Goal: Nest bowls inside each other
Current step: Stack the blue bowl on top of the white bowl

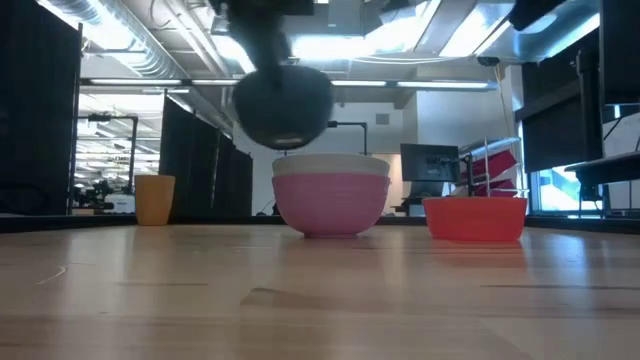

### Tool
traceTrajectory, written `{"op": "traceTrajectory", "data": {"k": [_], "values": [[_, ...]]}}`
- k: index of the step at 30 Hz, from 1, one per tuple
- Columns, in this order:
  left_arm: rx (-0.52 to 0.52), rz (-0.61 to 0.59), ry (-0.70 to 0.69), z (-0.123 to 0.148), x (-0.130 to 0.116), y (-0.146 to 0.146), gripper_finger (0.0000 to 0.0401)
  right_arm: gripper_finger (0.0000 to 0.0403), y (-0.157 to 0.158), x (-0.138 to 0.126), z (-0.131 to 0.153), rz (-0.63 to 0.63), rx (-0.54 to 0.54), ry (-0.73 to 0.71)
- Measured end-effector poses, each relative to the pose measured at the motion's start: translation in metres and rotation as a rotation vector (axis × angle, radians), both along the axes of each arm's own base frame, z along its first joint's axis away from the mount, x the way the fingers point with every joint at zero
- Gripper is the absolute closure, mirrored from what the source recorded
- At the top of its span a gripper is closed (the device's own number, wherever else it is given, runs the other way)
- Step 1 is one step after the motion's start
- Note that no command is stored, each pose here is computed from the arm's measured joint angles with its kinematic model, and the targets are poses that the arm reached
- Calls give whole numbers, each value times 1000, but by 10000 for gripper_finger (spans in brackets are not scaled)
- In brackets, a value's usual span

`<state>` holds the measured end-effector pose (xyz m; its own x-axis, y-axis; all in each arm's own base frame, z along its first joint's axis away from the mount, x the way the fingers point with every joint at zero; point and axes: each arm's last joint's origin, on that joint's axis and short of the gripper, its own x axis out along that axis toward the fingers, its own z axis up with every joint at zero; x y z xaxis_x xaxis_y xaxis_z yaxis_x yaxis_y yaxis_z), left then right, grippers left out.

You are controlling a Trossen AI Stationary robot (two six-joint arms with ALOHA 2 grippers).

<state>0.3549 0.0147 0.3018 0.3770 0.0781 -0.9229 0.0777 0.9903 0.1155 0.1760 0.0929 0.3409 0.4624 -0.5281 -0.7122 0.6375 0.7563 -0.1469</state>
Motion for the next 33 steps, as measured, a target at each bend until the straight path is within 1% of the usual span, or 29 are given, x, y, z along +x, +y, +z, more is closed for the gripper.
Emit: {"op": "traceTrajectory", "data": {"k": [2,4,7,10,14,31,33], "values": [[15,-14,-18,6,9,2,401,269,3,-3,-8,-11,11,-3],[17,-41,-21,4,20,0,401,269,6,-5,-9,-14,20,-12],[-14,-83,-20,0,31,-6,401,269,8,-7,-9,-19,33,-25],[-29,-120,1,-11,39,-13,401,269,9,-7,-9,-17,33,-24],[-40,-139,43,-26,46,-19,401,269,9,-7,-9,-17,34,-23],[-87,-73,114,-68,56,-8,401,269,11,-12,-9,9,16,9],[-92,-56,130,-72,54,-5,401,269,11,-13,-9,11,13,13]]}}
